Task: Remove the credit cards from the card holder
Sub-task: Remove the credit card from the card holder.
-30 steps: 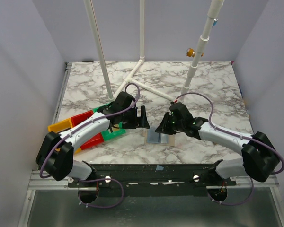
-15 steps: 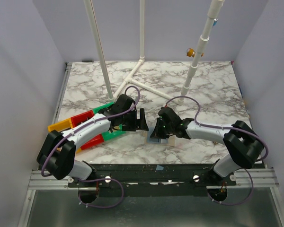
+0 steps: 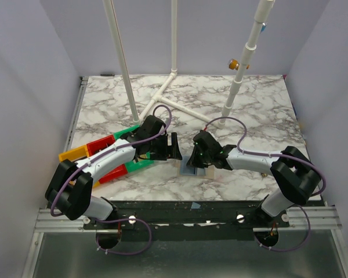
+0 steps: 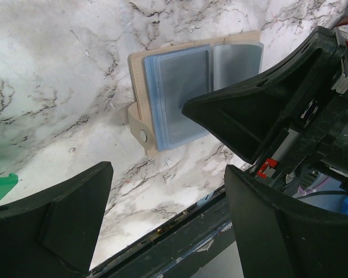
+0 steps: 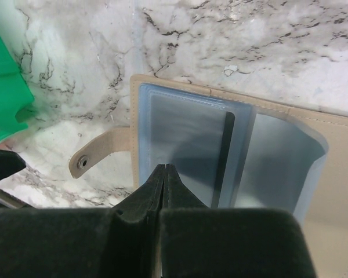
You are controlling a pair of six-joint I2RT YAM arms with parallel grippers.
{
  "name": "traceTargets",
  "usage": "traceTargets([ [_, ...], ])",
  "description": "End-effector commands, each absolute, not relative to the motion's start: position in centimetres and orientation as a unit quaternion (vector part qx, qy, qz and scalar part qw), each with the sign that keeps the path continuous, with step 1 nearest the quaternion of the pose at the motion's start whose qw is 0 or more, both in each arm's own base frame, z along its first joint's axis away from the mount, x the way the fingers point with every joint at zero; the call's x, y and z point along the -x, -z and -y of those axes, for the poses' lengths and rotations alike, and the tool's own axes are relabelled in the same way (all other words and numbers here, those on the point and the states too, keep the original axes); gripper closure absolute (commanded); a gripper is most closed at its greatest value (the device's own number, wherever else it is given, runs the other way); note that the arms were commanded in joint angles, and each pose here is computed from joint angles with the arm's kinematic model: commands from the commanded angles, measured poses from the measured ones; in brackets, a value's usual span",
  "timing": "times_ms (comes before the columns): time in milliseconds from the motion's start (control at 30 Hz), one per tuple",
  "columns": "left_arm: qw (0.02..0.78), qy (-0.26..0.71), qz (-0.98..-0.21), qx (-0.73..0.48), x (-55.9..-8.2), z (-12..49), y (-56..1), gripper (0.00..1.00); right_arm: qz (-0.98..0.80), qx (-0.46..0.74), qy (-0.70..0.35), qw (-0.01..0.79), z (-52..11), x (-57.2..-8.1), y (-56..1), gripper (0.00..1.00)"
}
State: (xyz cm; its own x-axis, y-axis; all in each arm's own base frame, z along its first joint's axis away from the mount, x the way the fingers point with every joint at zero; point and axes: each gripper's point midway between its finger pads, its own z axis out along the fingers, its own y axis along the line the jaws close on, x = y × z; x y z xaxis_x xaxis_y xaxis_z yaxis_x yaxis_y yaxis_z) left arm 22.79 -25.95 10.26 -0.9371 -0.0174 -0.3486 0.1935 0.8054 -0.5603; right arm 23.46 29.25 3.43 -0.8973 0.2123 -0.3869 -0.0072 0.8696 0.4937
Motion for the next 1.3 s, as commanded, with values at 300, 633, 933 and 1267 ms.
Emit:
traceTargets([
  [300, 0.177, 0.311, -0.933, -0.048, -23.1, 26.0, -10.4, 0.21, -0.937, -0.045, -0.254, 0.235, -29.7, -23.8, -3.5, 0.99],
  [633, 0.177, 0.308, -0.933, -0.049, -23.2, 26.0, -10.4, 0.21, -0.945, -0.044, -0.232, 0.224, -29.3, -23.7, -2.0, 0.99],
  [933, 0.175, 0.309, -0.934, -0.052, -23.2, 26.1, -10.4, 0.21, -0.954, -0.072, -0.168, 0.239, -25.8, -23.3, -1.6, 0.99],
  [1267, 0.172, 0.31, -0.934, -0.054, -23.2, 26.3, -10.4, 0.21, -0.953, -0.085, -0.145, 0.253, -24.3, -23.2, -2.1, 0.99],
])
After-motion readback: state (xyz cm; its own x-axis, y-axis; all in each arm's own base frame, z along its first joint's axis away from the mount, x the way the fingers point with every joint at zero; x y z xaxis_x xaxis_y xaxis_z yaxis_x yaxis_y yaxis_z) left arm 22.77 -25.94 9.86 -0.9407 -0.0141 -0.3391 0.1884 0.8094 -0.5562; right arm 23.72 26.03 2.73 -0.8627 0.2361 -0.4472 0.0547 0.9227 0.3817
